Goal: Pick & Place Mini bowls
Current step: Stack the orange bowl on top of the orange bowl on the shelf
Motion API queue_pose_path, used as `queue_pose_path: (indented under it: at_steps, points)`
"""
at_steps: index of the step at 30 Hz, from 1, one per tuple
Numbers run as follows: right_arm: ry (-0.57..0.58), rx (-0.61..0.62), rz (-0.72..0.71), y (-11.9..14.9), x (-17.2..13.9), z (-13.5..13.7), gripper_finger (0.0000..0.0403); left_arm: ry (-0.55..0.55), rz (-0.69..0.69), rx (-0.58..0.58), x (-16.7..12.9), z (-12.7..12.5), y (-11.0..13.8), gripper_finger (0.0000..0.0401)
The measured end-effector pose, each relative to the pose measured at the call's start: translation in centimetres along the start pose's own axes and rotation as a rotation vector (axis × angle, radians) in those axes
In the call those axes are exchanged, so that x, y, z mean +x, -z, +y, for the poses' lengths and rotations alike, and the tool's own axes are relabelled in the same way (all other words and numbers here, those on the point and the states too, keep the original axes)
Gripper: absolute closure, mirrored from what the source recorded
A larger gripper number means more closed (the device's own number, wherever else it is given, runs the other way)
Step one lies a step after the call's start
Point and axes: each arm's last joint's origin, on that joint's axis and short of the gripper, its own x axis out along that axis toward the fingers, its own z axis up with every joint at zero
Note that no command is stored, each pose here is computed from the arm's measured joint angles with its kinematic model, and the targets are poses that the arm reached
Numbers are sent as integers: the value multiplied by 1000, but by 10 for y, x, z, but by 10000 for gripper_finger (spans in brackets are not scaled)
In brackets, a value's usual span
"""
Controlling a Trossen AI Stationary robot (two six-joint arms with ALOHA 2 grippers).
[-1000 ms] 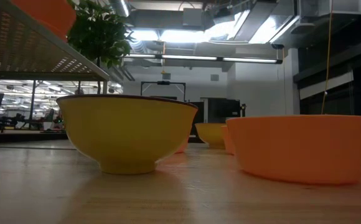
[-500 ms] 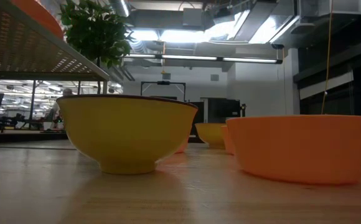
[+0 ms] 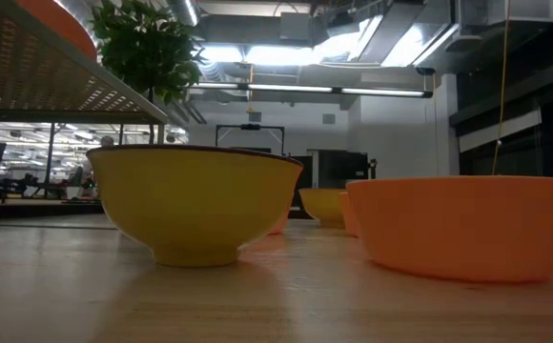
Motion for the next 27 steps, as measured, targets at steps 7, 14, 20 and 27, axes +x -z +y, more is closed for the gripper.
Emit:
queue_pose_path:
  at_steps: [7, 14, 20, 27]
  points:
    - [0, 0, 1, 0, 0, 0, 190, 49, 45, 21, -1, -1, 1, 345]
    - [0, -1, 1, 0, 0, 0, 190, 1, 127, 62, 2, 1, 6, 319]
    - [1, -1, 1, 0, 0, 0, 190, 0, 199, 105, 14, -6, 4, 278]
    - [1, -2, 1, 0, 0, 0, 190, -34, 179, 116, 15, -6, 3, 295]
